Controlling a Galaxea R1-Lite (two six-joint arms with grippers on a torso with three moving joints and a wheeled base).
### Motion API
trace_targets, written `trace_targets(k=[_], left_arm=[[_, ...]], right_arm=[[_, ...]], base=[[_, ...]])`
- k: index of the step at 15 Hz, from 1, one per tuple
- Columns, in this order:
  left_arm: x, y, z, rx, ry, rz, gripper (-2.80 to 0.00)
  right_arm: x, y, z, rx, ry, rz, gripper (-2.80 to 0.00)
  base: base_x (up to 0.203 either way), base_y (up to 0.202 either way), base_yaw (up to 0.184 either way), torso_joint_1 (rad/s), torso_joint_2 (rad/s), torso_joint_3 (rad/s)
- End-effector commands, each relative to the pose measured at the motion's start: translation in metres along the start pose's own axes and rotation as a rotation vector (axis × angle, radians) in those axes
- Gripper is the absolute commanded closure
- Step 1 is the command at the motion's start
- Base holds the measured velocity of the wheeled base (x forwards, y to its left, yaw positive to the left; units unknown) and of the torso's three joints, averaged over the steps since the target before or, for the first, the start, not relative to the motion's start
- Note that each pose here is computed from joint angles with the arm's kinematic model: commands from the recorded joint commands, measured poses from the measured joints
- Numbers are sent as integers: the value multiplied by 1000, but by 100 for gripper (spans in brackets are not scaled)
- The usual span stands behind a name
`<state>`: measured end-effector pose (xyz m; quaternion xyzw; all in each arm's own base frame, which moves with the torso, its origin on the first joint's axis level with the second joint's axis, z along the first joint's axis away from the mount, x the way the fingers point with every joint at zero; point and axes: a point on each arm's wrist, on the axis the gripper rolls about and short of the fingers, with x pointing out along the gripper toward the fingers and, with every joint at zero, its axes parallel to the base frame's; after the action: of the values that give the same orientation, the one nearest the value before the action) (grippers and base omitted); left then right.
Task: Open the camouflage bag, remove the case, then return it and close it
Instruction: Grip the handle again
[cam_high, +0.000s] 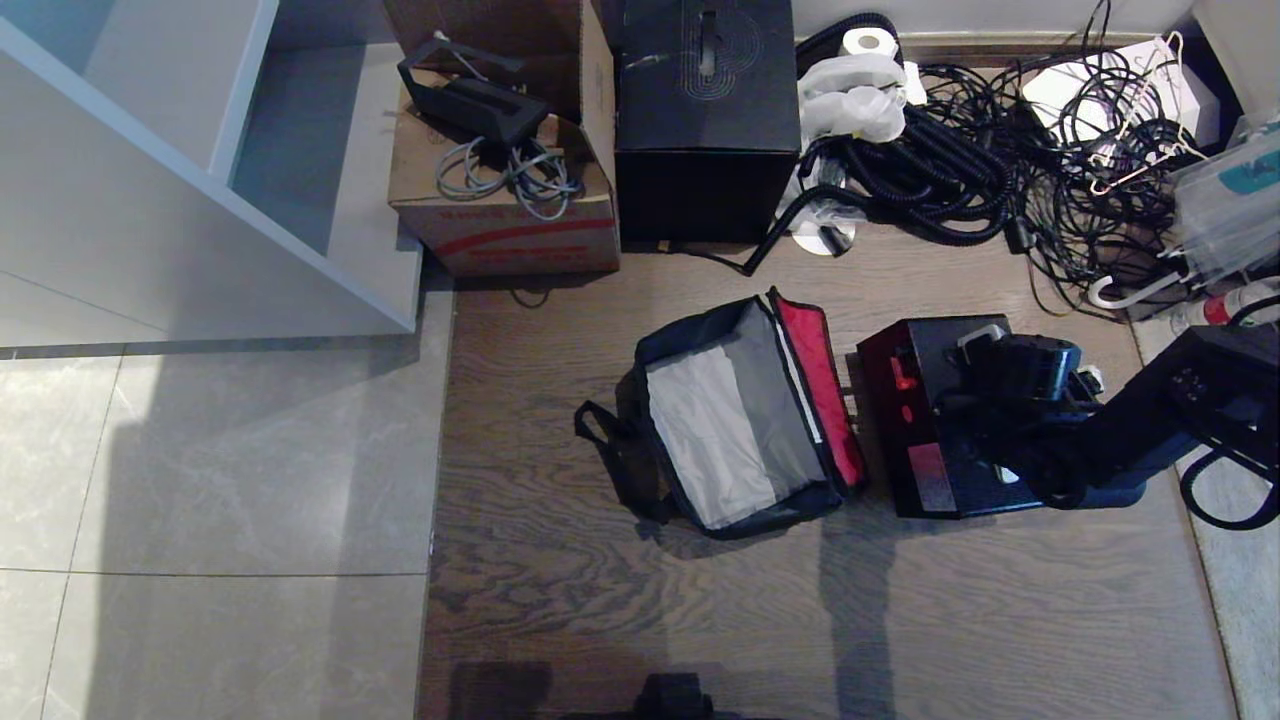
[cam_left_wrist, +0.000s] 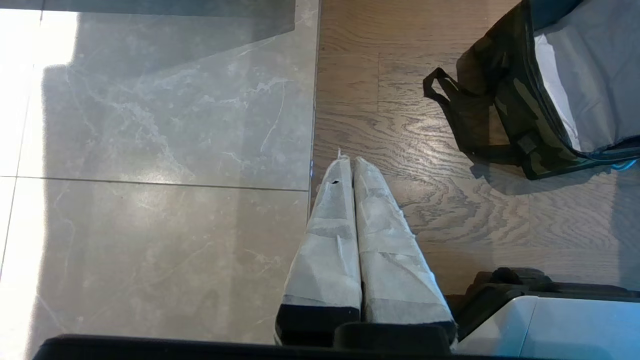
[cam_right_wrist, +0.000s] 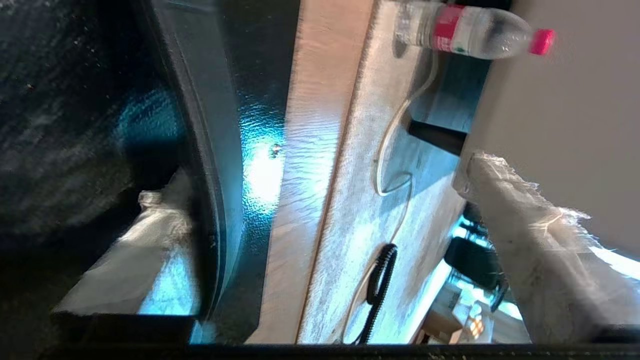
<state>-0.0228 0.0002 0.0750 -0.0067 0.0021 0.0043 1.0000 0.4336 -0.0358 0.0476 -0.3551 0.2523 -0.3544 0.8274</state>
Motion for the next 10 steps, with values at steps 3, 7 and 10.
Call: trace_targets(k=[3,7,10], left_arm=[[0,0,0,0,0,1,0],[0,0,0,0,0,1,0],[0,0,0,0,0,1,0]], right_arm=[[1,9,2,-23,12,8,0],[7,11,6,-2,4,-6,0],[7,13,5,-4,6,-5,0]], base=[[0,0,0,0,0,0],[0,0,0,0,0,0],[0,0,0,0,0,0]])
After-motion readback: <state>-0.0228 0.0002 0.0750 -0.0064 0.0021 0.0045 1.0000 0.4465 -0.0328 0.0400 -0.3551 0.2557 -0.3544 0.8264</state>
